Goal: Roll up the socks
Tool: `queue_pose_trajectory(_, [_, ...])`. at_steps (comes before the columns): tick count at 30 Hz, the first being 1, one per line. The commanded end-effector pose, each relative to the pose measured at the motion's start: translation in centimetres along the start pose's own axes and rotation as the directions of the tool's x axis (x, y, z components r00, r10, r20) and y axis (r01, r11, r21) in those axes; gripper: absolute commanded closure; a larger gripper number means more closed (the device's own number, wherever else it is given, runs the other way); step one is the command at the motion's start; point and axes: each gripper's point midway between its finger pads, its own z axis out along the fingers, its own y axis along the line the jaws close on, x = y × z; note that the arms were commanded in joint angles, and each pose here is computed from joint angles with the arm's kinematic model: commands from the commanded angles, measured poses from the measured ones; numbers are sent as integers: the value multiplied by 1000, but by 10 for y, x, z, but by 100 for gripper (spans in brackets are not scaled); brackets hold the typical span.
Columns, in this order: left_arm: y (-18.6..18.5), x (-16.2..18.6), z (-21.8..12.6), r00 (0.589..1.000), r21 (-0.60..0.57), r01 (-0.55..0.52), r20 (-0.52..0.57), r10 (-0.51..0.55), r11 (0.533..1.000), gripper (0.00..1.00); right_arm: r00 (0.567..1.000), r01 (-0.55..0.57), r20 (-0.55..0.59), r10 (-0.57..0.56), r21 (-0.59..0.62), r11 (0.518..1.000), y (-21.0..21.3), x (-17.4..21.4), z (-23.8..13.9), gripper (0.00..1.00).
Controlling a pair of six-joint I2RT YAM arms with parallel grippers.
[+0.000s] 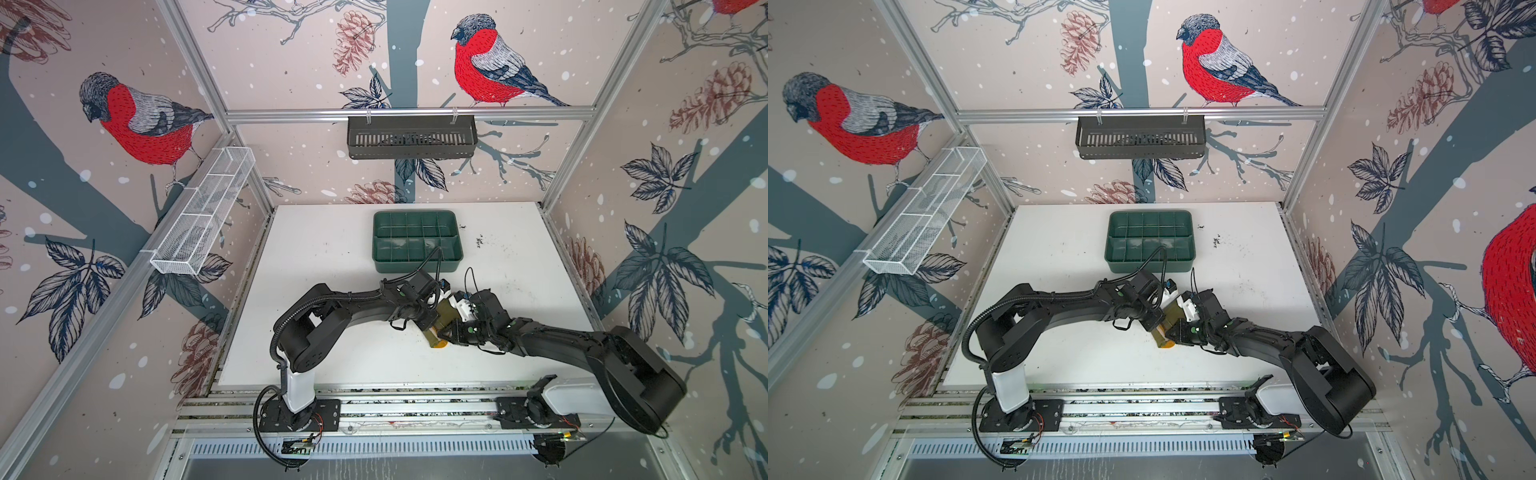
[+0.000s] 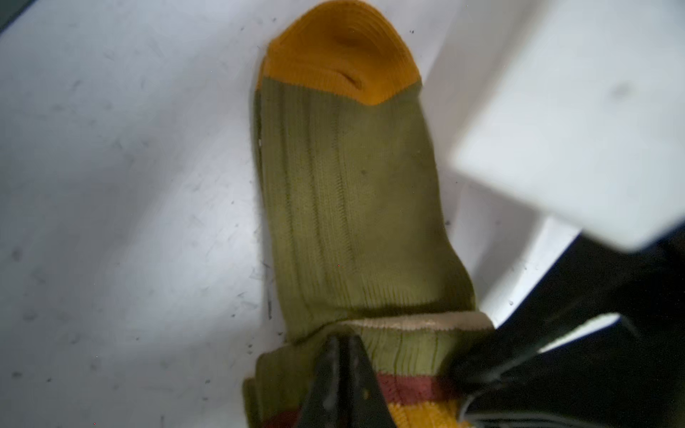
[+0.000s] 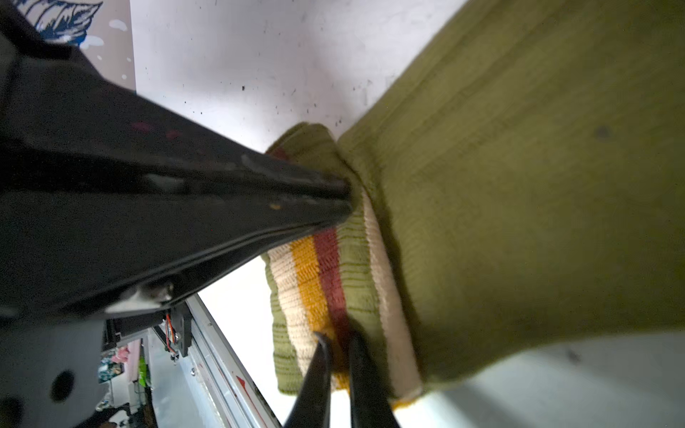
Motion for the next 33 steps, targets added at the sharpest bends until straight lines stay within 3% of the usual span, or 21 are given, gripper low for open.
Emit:
queue_pose_trajectory(1, [6, 0, -2, 1000, -24, -16, -10, 16, 1000, 90, 997, -74, 10, 73, 50, 996, -11, 3, -4, 87])
queue_pose_trajectory(5, [3, 2, 0, 1000, -6, -16, -11, 16, 1000, 90, 997, -22, 74, 20, 28, 999, 10, -18, -21, 80])
queue_pose_trajectory(9, [1, 2, 1, 1000, 4, -10, -2, 10, 1000, 90, 995, 11, 101, -14, 34, 999, 19, -32, -32, 80])
queue_pose_trajectory(24, [-2, -4, -1, 1000, 17, -4, 17, 3, 1000, 90, 1000, 9, -13, -8, 101, 995, -10, -16, -9, 86])
queue_pose_trajectory(28, [-7, -10, -6, 999, 40, 10, 42, -12, 999, 85, 1000, 2, -27, 1, 115, 993, -18, -12, -4, 87])
queue_pose_trajectory(33, [-13, -33, -42, 989, 46, 45, 139, -51, 998, 76, 999, 0, -32, 4, 111, 994, -21, -9, -2, 87])
